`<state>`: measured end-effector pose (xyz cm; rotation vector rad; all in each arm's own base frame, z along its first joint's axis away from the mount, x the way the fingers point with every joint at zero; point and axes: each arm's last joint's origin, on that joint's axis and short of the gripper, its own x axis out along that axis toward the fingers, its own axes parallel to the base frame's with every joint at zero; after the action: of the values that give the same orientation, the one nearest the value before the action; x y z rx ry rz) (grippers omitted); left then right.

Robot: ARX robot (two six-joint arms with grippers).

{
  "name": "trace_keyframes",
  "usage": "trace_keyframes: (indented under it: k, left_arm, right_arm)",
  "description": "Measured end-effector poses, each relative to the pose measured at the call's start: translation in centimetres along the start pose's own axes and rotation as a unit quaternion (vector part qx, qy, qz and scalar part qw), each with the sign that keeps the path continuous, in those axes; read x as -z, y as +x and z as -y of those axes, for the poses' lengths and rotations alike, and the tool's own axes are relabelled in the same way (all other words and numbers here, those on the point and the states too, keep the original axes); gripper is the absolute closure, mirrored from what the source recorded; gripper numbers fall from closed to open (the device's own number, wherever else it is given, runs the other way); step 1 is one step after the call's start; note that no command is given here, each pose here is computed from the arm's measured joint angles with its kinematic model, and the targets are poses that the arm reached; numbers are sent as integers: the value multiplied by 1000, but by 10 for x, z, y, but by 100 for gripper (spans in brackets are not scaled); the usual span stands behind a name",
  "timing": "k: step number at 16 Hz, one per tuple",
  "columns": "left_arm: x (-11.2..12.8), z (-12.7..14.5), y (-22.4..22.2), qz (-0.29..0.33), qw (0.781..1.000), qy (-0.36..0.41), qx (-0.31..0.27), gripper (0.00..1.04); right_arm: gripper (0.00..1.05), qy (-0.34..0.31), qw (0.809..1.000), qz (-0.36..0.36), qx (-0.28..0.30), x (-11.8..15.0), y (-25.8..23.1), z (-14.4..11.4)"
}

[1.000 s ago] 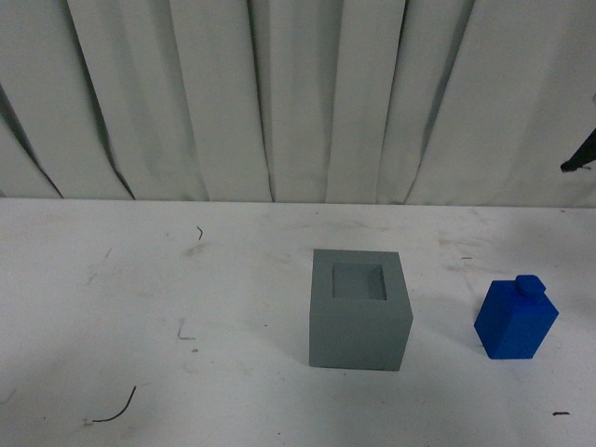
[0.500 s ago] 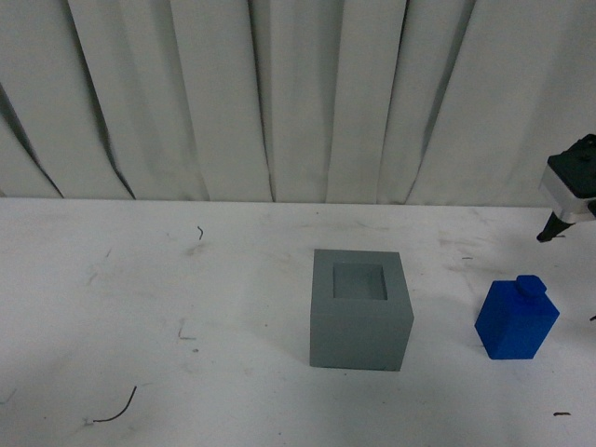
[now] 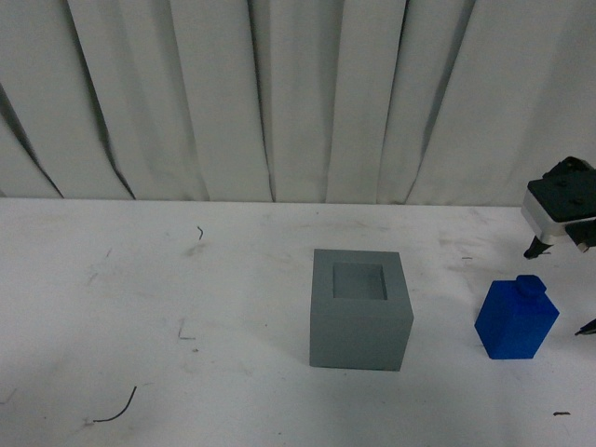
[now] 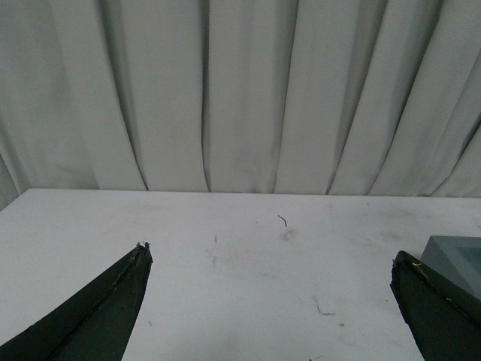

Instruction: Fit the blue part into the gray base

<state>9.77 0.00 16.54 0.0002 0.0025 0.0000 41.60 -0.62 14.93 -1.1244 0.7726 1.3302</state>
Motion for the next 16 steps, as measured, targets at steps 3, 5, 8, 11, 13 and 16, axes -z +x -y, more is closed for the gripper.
trace_keyframes:
  k: [3, 5, 8, 11, 13, 16]
  left_arm:
    - [0, 0, 0, 0, 1000, 0, 0, 7]
    - [0, 0, 0, 0, 1000, 0, 0, 7]
    - [0, 0, 0, 0, 1000, 0, 0, 7]
    - [0, 0, 0, 0, 1000, 0, 0, 7]
    - [0, 0, 0, 0, 1000, 0, 0, 7]
    - [0, 0, 0, 0, 1000, 0, 0, 7]
  right_arm:
    - [6, -13, 1000, 3, -22, -7, 36, -3]
    - [6, -11, 1000, 3, -22, -6, 39, -2]
    - [12, -9, 1000, -4, -19, -5, 42, -1]
    - [38, -10, 1000, -8, -12, -4, 42, 0]
    - [52, -8, 1000, -7, -10, -4, 42, 0]
    - [57, -4, 1000, -5, -8, -2, 41, 0]
